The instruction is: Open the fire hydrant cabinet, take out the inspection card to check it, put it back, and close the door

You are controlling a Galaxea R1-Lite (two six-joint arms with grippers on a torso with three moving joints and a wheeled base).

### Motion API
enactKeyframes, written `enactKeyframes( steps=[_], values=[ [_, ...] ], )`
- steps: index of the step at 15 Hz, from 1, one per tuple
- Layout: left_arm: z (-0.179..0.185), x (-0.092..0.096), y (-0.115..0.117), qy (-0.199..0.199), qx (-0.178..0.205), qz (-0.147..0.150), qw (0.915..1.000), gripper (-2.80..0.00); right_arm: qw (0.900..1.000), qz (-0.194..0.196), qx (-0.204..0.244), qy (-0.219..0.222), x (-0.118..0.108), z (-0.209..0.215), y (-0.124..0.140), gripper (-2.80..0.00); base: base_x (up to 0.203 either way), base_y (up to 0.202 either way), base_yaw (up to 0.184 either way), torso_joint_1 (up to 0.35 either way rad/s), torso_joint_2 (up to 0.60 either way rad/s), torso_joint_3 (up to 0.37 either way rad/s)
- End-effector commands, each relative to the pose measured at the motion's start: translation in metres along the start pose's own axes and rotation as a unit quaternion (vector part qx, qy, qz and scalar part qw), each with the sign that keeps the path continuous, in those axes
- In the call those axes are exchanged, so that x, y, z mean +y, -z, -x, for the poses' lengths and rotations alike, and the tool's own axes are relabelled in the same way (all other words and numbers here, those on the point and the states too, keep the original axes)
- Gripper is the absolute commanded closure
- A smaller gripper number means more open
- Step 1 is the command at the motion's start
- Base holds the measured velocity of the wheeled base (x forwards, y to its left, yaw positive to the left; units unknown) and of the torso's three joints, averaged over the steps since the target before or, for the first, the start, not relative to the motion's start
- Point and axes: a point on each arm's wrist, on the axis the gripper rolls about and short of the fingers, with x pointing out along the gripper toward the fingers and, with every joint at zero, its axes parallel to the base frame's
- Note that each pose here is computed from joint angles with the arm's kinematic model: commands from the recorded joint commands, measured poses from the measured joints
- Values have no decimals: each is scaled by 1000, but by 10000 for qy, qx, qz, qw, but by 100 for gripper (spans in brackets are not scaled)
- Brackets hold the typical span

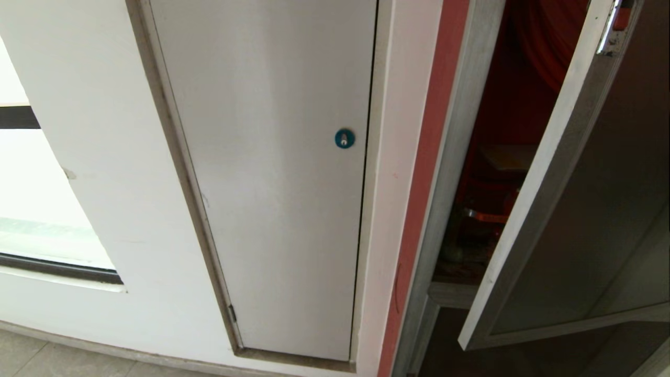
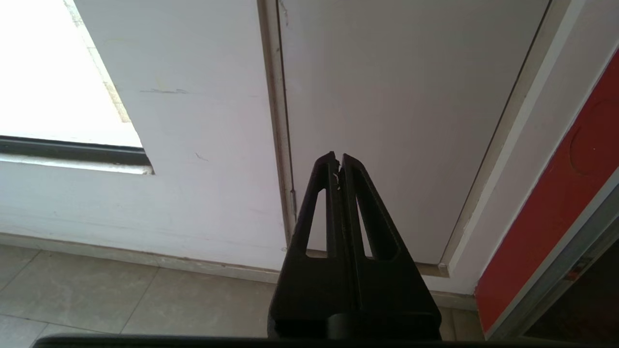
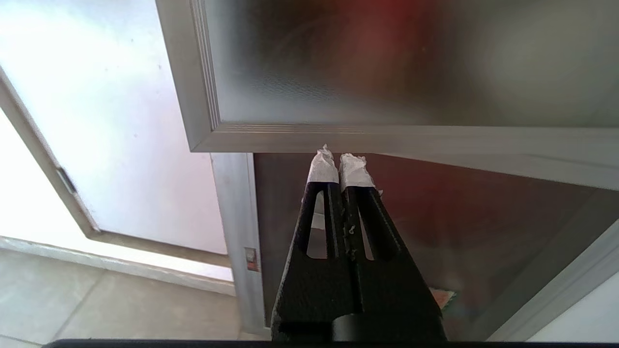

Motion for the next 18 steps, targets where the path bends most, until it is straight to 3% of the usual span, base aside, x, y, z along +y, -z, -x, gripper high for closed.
enactKeyframes(
  steps=[1, 6, 8, 10, 13, 15, 18],
  values=[
    [0, 0, 0, -2, 10, -2, 10000, 0, 10000, -86, 0, -6, 0, 0, 0, 0, 0, 0, 0, 0, 0, 0],
    [0, 0, 0, -2, 8, -2, 10000, 0, 9999, -99, -10, 48, 0, 1, -3, 0, 0, 0, 0, 0, 0, 0],
    [0, 0, 0, -2, 12, -2, 10000, 0, 9994, -111, -311, 50, -1, 8, -34, 0, 0, 0, 0, 0, 0, 0],
    [0, 0, 0, -2, 6, -2, 10000, 0, 9995, -180, -228, -102, -2, 5, -73, 0, 0, 0, 0, 0, 0, 0],
    [0, 0, 0, -2, 12, -2, 10000, 0, 9948, -219, -172, -982, -1, -10, -140, 0, 0, 0, 0, 0, 0, 0],
    [0, 0, 0, -2, 4, -2, 10000, 0, 9822, -237, -33, -1861, 2, -25, -179, 0, 0, 0, 0, 0, 0, 0],
    [0, 0, 0, -2, 11, -2, 10000, 0, 9591, -360, 392, -2781, 4, -55, -208, 0, 0, 0, 0, 0, 0, 0]
  ],
)
